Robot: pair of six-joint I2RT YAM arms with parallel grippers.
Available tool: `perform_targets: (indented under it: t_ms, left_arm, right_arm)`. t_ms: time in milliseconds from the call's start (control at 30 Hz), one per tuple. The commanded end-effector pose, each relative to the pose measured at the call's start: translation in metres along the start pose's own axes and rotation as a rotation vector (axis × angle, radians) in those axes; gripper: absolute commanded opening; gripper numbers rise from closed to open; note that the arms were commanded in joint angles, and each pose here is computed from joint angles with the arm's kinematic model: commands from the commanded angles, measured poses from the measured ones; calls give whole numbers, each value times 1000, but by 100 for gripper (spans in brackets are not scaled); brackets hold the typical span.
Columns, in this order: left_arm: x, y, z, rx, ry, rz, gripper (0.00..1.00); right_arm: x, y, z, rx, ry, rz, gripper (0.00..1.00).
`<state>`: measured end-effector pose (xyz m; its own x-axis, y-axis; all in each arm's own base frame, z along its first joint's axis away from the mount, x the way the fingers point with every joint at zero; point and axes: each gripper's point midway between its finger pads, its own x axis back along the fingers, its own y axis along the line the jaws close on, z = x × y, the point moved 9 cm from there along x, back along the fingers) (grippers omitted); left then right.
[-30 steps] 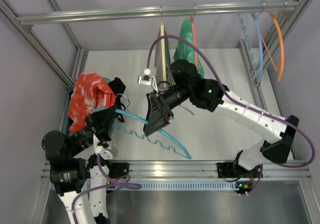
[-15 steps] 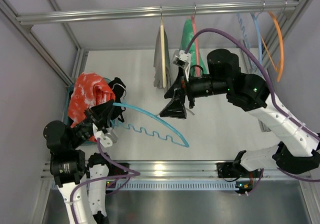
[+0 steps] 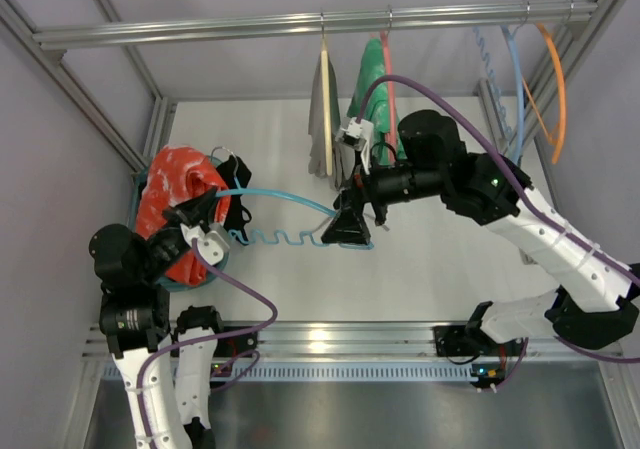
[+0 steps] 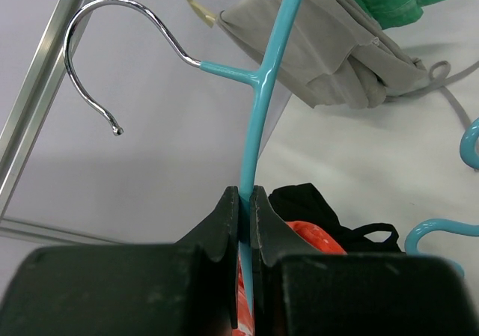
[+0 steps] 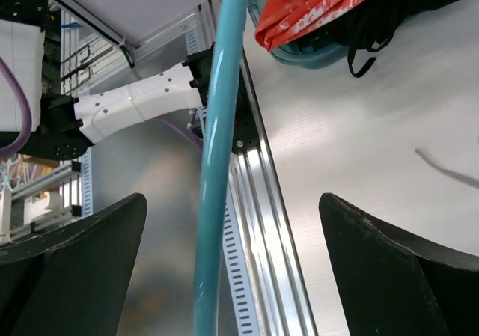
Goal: Remove the trousers from the hanger
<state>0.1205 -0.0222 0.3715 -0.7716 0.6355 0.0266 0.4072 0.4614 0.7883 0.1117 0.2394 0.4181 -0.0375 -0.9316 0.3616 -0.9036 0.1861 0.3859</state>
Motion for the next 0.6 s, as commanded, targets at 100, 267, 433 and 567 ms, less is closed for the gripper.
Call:
perform_targets:
  t_ms: [100,267,433,567]
  left_arm:
    - [6,11,-14,-49,-20,-53,0]
    - [7,10,-15,-69,-25,-54,0]
    - [8,10,-20,-72,-46,-46,0]
    - [8,8,-26,-29,-77,-31,5]
  right_arm:
    - [-17,-4,-8,-70,-13,-31,85]
    - [-18,2,-16,-80,-25,-87,42]
    - [-18,0,-14,-56,-22,-83,0]
    - [-9,4,-17,-15,-46,-133,0]
